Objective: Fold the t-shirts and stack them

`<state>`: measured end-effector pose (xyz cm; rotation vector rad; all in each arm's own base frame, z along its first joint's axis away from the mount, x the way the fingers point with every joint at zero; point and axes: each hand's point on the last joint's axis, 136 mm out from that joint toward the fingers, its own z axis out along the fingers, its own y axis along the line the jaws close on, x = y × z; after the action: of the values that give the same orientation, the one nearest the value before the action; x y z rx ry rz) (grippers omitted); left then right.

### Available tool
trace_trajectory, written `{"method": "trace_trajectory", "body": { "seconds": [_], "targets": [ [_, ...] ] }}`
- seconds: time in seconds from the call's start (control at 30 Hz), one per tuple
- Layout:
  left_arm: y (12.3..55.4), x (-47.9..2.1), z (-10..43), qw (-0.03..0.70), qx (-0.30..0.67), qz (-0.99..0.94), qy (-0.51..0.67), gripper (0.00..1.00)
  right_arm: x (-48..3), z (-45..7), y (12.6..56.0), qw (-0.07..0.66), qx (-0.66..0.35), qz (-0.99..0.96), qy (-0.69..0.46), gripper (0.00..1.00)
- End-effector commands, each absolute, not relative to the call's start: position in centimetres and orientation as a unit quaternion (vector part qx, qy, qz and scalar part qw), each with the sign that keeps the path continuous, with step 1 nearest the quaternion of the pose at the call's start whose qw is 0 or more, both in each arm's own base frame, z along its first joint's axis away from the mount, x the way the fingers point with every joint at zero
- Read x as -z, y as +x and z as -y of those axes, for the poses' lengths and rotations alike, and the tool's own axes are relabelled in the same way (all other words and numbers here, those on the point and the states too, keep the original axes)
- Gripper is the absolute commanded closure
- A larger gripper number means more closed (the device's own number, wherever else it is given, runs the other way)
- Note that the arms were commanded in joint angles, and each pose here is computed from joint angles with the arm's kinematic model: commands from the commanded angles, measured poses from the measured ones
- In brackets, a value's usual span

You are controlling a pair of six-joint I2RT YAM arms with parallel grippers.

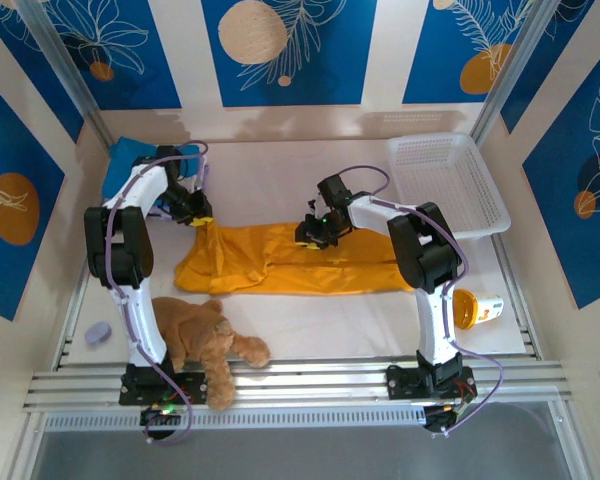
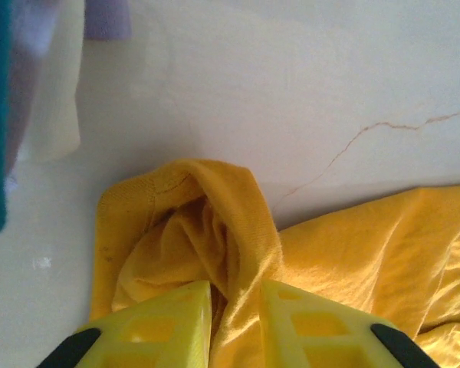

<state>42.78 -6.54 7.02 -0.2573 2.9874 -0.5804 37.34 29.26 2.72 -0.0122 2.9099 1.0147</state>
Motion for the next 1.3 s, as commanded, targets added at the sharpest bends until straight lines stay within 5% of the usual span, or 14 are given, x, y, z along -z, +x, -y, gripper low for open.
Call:
{"method": "trace_trajectory", "body": {
  "seconds": [0.0,0.17,0.4,0.77,1.27],
  "targets": [
    [42.2,-7.8,6.9,0.05,0.199,-0.975,-0.081,0.75,-3.9,-29.2,36.6,0.025,-0.339,-0.94,-0.002,0.69],
    [42.1,-7.0,7.3,0.046,0.211,-0.973,-0.086,0.78,-4.0,-29.1,36.7,0.026,-0.343,-0.939,0.0,0.69],
    [42.7,-7.9,7.0,0.07,0.204,-0.972,-0.091,1.0,-3.7,-28.4,37.0,0.026,-0.342,-0.939,0.009,0.69],
    [43.3,-10.0,2.1,0.104,0.096,-0.985,-0.097,1.0,-1.8,-25.5,35.9,0.001,-0.276,-0.96,0.04,0.69],
    [46.8,-10.6,1.8,0.106,0.052,-0.991,-0.059,1.0,-1.4,-24.3,35.6,0.004,-0.262,-0.964,0.051,0.69]
  ]
}}
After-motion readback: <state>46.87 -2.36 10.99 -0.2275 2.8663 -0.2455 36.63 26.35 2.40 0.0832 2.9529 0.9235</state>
